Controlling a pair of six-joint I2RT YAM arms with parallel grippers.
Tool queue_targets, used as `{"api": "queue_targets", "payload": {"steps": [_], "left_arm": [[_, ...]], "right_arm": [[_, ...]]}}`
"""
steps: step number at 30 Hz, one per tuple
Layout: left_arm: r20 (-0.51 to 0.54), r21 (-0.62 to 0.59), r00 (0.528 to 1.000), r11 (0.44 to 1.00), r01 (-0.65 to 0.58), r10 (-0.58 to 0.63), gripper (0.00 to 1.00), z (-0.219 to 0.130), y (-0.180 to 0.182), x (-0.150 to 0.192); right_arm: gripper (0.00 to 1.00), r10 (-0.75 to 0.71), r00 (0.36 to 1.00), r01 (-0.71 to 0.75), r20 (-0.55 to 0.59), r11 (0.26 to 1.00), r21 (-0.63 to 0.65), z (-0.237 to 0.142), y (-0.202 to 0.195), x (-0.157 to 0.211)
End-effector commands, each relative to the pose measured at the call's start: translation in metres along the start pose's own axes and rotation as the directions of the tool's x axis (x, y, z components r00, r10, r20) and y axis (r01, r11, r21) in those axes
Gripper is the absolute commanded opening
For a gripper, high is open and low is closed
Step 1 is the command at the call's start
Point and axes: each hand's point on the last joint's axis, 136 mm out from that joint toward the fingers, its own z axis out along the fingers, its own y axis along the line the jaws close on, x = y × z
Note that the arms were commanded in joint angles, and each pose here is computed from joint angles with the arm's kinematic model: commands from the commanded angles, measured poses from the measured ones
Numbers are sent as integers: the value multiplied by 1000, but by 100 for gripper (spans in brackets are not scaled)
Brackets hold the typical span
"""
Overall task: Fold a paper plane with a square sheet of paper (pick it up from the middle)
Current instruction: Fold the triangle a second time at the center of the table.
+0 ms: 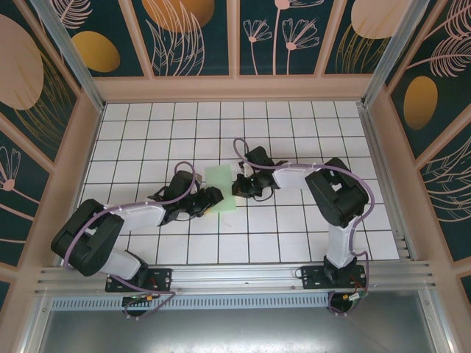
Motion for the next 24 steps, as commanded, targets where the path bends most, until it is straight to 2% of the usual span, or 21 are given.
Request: {"api": "queue_targets", "payload": {"steps": [1, 9, 12, 17, 24], "left_arm": [[-6, 31, 1000, 999, -24, 24, 60, 1, -6, 1], [-10, 98, 999, 994, -47, 48, 59, -1, -26, -1], [-12, 150, 999, 987, -51, 53, 62, -2, -39, -2], [-2, 204, 997, 976, -78, 80, 76, -1, -59, -9], [-3, 208, 996, 974, -90, 92, 78, 8, -65, -15]], "right_arm": [[6, -9, 999, 8, -47, 1000, -30, 3, 7, 13], [5, 23, 997, -18, -67, 997, 72, 10, -16, 19], [5, 36, 997, -27, -76, 994, 106, 11, -25, 22], [5, 42, 997, -33, -70, 993, 116, 11, -28, 21], [5, 67, 995, -63, -74, 997, 54, 6, -19, 15]]}}
